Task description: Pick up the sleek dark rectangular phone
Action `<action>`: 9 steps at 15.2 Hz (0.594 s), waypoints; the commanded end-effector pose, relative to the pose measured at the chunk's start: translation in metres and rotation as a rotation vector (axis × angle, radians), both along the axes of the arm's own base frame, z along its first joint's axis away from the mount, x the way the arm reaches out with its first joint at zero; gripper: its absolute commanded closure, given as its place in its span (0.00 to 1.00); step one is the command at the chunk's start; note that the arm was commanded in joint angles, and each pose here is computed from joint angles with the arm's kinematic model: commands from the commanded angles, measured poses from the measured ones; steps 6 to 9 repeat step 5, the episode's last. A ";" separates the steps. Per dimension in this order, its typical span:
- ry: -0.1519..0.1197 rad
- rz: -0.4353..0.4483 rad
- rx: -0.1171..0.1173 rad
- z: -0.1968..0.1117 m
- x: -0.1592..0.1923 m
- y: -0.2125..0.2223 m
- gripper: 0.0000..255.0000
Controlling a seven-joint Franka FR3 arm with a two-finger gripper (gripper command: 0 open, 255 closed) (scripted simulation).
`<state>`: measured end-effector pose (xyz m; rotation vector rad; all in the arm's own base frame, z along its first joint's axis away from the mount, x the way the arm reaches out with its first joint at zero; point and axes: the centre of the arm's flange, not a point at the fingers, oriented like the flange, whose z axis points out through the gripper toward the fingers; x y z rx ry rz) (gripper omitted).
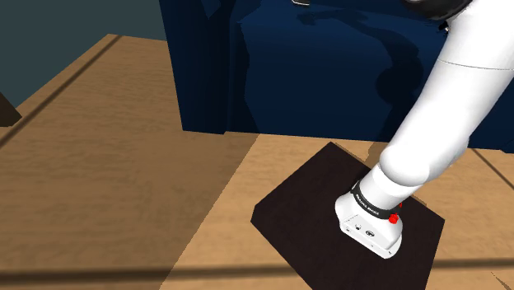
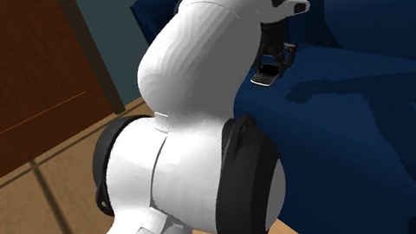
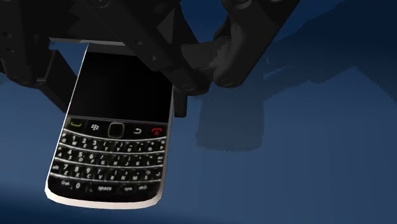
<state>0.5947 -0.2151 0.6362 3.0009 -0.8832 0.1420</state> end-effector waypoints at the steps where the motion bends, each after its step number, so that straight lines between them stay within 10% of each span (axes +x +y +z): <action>1: 0.000 0.000 0.000 0.010 0.000 0.000 1.00; 9: 0.001 0.000 0.000 0.021 0.000 0.000 1.00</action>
